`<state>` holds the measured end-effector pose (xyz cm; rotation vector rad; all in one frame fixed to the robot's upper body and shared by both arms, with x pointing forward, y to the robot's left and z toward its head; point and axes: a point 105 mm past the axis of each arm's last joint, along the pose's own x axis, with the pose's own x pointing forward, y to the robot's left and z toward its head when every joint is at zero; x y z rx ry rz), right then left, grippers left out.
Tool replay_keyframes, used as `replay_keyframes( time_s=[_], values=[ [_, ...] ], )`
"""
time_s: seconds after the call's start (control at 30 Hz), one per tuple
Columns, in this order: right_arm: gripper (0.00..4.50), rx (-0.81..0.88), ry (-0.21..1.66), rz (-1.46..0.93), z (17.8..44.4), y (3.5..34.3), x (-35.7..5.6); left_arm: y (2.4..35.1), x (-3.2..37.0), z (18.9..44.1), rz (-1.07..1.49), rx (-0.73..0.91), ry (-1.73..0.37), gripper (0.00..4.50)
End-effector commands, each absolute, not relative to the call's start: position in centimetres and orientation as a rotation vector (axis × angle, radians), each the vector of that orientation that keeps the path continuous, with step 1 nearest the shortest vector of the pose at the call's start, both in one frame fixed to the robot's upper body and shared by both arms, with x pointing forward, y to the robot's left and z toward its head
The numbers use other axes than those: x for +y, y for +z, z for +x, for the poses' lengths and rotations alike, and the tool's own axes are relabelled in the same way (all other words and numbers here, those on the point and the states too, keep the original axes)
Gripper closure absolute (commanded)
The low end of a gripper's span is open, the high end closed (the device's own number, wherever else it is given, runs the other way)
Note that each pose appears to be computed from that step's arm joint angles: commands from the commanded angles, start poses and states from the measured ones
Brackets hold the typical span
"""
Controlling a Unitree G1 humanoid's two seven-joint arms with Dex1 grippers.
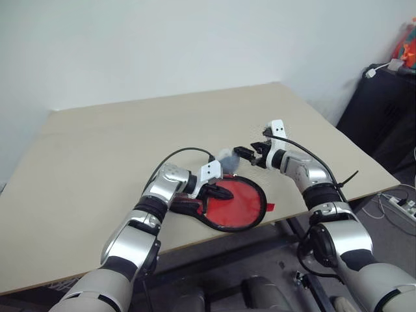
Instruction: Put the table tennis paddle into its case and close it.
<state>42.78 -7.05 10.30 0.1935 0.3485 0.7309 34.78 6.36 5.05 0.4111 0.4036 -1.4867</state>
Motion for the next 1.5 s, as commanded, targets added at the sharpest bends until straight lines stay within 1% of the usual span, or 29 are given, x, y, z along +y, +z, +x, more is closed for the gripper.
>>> replay_keyframes(
  time_s=[0.03,0.37,0.57,1.1,1.5],
  values=[
    [0.08,0.289,0.770,0.197,43.4,12.6,-5.7,5.1,6.8,35.0,0.431,0.426,-1.478,4.50],
    [0.08,0.318,0.803,0.194,43.2,11.7,-4.2,5.0,7.0,35.0,0.431,0.432,-1.475,4.50],
    [0.08,0.373,0.762,0.147,43.2,10.0,-3.8,5.1,7.0,35.0,0.428,0.434,-1.474,4.50],
    [0.08,0.387,0.724,0.136,43.4,9.1,-3.5,4.2,7.1,34.8,0.385,0.430,-1.440,4.50],
    [0.08,0.390,0.734,0.144,43.2,8.9,-3.5,2.8,7.3,34.4,0.382,0.460,-1.424,4.50]
  ],
)
